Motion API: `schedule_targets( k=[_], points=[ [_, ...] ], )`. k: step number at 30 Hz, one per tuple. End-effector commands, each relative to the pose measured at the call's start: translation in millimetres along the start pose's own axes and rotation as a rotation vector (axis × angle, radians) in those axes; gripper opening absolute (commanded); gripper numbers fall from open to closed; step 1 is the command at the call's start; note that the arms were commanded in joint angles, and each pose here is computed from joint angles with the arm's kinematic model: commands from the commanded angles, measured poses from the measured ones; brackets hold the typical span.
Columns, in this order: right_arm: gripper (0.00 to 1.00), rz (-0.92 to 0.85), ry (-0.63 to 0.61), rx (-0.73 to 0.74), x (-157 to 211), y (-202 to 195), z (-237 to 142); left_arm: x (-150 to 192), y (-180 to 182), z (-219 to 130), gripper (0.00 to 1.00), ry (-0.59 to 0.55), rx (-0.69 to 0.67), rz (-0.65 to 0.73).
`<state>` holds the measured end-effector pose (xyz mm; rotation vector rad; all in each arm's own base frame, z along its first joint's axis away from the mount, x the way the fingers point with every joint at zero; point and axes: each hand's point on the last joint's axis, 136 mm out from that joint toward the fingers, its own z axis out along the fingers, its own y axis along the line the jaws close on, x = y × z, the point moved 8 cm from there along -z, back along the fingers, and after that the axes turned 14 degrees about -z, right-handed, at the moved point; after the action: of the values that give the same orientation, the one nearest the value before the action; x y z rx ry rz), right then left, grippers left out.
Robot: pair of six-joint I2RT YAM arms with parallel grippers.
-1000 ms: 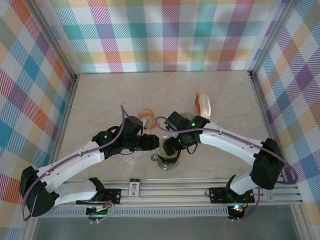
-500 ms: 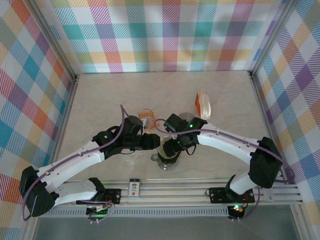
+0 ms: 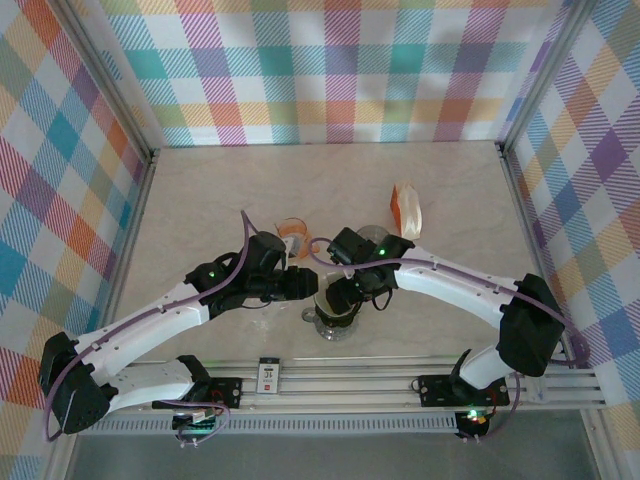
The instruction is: Place the coffee filter in the dripper
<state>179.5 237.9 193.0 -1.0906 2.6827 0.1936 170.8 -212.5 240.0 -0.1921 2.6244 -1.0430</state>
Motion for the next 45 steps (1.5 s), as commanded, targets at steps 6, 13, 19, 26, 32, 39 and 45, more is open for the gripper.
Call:
schedule_targets(
  k=[6, 13, 19, 26, 32, 39, 45],
  points=[
    [0.86, 0.034, -0.103, -0.002, -9.1, 1.5, -35.5, 6.3, 4.1, -3.6, 0.38, 0.015, -0.015, 0.012],
    [0.87, 0.069, -0.134, 0.021, 3.9, -3.6, -56.8, 5.0, 1.9, -3.4, 0.38, 0.010, -0.005, 0.011],
    [0.87, 0.092, -0.099, 0.047, 23.1, -8.6, -57.7, 5.6, 4.3, -2.8, 0.38, 0.008, -0.011, 0.008],
    [0.87, 0.093, -0.118, 0.048, 20.5, -8.7, -63.9, 6.4, 6.6, -4.7, 0.38, -0.002, -0.014, 0.003],
    [0.87, 0.084, -0.197, 0.037, 12.4, -8.0, -83.6, 5.5, 5.2, -11.1, 0.45, -0.020, -0.008, -0.002],
    [0.87, 0.109, -0.284, 0.023, 11.4, -8.7, -103.7, 2.2, -2.4, -25.2, 0.58, -0.061, 0.028, 0.003],
    [0.87, 0.122, -0.355, 0.027, 15.6, -11.4, -118.9, 0.2, -9.3, -39.2, 0.62, -0.096, 0.067, 0.006]
  ],
)
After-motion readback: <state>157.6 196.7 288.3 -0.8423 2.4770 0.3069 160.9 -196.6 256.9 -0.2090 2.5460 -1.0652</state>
